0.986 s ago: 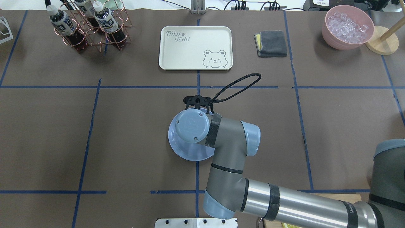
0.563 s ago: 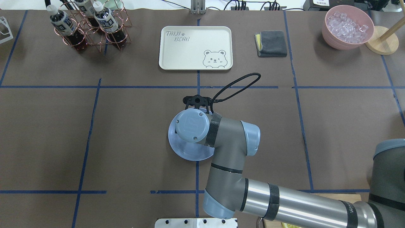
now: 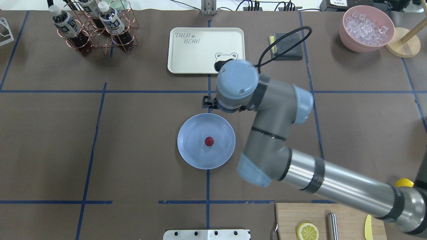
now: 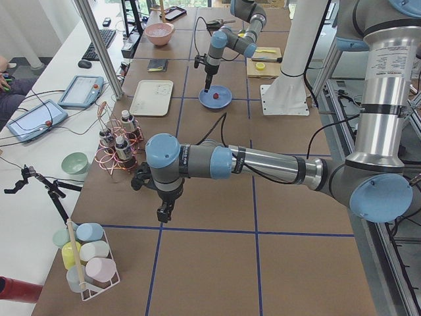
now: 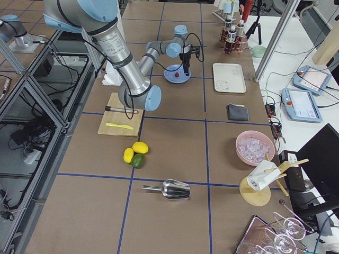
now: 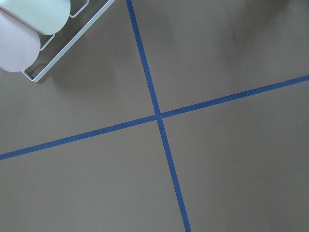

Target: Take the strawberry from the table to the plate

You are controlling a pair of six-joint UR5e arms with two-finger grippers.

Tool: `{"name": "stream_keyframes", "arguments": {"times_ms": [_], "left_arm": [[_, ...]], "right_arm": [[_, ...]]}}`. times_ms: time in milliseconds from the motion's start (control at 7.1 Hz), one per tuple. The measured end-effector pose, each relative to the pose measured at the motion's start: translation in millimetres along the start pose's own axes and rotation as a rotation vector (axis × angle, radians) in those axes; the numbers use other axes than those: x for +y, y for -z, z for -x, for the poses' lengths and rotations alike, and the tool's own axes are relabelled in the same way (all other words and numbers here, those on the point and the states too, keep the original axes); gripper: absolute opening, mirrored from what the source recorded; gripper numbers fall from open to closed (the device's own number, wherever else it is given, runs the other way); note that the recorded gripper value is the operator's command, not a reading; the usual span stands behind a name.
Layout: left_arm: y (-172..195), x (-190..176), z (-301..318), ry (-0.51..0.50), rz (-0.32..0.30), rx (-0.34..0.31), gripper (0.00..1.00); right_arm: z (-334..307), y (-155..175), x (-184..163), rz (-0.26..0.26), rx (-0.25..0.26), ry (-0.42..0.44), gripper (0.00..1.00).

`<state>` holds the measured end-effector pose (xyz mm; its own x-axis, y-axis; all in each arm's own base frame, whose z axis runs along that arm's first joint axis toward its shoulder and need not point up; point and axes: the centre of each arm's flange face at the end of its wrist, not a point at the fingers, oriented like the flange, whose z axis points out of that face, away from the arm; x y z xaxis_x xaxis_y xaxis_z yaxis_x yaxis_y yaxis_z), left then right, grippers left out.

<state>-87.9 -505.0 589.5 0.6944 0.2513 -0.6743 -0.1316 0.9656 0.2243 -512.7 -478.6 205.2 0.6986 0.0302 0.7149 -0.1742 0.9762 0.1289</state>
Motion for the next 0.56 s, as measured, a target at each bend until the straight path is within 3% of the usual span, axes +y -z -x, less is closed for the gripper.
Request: {"name": "stream_keyframes", "arguments": {"times_ms": [282, 563], "left_arm": [[-1.9, 3.0, 1.7, 0.005, 0.006, -0.003, 1.0], [-6.7, 12.1, 4.4, 0.013, 0.014, -0.002, 1.0]], "right_arm": [[-168.0, 36.5, -56.5, 0.042, 0.018, 0.145, 1.0], [-359.3, 66.1, -81.3, 0.088, 0.073, 0.336, 1.0]]}}
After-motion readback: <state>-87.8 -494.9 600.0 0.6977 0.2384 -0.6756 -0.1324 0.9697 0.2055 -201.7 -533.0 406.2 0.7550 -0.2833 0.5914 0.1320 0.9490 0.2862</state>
